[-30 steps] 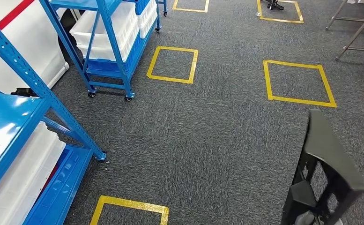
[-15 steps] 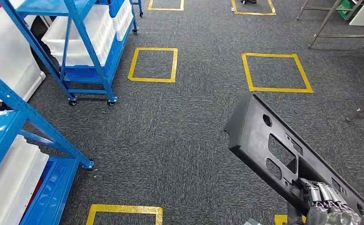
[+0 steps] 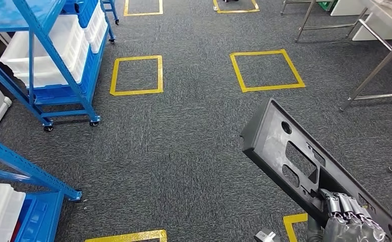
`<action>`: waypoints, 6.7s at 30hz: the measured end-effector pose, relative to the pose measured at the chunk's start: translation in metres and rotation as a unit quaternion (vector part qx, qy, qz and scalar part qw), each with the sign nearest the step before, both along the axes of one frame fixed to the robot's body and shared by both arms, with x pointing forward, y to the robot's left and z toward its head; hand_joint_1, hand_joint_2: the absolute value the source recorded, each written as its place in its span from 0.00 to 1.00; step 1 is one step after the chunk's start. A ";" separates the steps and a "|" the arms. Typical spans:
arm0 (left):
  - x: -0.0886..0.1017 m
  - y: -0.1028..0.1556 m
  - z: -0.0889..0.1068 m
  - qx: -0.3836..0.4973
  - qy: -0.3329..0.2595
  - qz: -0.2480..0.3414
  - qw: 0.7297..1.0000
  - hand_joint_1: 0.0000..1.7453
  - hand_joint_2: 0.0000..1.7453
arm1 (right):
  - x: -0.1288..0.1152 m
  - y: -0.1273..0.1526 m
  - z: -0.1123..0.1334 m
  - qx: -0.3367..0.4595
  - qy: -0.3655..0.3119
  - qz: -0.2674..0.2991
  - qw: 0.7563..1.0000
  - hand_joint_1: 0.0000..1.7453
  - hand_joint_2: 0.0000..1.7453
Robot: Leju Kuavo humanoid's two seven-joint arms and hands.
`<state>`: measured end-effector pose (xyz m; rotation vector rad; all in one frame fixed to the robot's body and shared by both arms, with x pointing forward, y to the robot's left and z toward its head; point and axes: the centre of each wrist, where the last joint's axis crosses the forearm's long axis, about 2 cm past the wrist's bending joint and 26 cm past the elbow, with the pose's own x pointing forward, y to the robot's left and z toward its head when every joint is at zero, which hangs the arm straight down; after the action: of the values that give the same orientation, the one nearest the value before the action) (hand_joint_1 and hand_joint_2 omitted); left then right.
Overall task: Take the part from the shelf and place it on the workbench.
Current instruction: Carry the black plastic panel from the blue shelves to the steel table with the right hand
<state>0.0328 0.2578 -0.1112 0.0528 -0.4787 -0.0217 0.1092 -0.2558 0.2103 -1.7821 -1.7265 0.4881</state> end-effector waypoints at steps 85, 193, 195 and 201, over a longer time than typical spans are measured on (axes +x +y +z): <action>-0.002 0.006 -0.001 0.006 -0.028 -0.011 1.000 0.00 0.00 | -0.016 -0.018 -0.018 -0.038 0.056 -0.019 0.998 1.00 1.00; 0.013 0.020 0.000 0.015 -0.050 -0.140 0.989 0.00 0.00 | 0.193 0.002 0.040 -0.171 0.125 0.079 0.974 1.00 1.00; 0.016 0.015 0.001 0.024 -0.041 -0.146 0.988 0.00 0.00 | 0.202 0.009 0.039 -0.190 0.139 0.079 0.969 1.00 1.00; 0.045 -0.044 0.011 0.024 -0.040 -0.163 0.986 0.00 0.00 | 0.214 0.041 0.036 -0.235 0.155 0.091 0.955 1.00 1.00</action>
<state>0.0778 0.2140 -0.1001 0.0218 -0.5642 -0.3535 0.3228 -0.2152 0.2467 -1.7333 -1.6455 1.2771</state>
